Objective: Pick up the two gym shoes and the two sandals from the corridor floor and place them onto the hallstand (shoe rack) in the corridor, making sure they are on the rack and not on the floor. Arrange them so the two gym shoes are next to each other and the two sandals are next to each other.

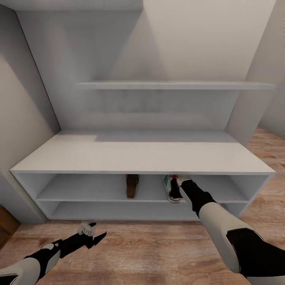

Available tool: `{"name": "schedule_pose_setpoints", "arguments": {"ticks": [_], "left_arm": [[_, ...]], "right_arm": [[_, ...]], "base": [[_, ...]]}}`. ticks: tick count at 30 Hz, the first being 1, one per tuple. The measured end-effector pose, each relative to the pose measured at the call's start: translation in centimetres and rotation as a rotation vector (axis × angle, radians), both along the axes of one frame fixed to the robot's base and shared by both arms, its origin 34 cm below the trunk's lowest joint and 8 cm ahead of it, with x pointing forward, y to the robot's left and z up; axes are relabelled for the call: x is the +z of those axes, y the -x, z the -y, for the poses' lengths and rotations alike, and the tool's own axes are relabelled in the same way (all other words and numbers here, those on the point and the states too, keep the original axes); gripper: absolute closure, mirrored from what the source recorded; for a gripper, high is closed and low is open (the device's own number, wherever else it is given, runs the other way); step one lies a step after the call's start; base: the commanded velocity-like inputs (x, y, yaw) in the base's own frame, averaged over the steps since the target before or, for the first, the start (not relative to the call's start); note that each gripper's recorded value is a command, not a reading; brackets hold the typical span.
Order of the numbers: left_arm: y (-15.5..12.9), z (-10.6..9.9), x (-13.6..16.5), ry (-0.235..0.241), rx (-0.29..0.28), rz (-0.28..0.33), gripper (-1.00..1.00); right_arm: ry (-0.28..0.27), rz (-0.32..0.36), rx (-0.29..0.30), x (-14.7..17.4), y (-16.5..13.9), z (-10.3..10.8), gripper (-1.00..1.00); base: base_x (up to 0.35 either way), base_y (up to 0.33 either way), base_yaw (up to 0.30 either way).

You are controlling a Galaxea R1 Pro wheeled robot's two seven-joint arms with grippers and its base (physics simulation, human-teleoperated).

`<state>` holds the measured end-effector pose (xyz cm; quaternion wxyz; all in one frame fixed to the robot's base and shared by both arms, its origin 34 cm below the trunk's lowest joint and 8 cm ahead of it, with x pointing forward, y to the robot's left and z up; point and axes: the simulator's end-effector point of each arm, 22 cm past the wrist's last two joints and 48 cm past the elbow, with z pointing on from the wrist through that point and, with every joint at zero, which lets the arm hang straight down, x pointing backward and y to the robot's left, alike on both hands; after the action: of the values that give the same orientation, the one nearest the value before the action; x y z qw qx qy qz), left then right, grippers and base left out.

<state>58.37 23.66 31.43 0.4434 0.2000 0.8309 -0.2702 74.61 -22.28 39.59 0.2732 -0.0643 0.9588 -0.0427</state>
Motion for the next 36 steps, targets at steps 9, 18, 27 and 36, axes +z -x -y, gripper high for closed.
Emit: {"name": "schedule_pose_setpoints", "arguments": {"ticks": [9, 18, 27, 36], "left_arm": [[0.00, 0.00, 0.01, 0.000, 0.000, 0.000, -1.00], [0.00, 0.00, 0.03, 0.000, 0.000, 0.000, -1.00], [0.00, 0.00, 0.01, 0.000, 0.000, 0.000, -1.00], [0.00, 0.00, -0.01, 0.000, 0.000, 0.000, -1.00]], "right_arm": [[0.000, 0.000, 0.000, 0.02, 0.00, 0.00, -1.00], [0.000, 0.001, 0.000, 0.05, -0.01, 0.00, -1.00], [-0.001, 0.000, -0.001, 0.02, 0.00, 0.00, -1.00], [0.006, -0.004, -0.007, -0.22, 0.15, 0.68, -1.00]], "base": [[-0.232, 0.000, 0.000], [-0.058, 0.000, 0.000], [-0.083, 0.000, 0.000], [-0.277, 0.000, 0.000]]}}
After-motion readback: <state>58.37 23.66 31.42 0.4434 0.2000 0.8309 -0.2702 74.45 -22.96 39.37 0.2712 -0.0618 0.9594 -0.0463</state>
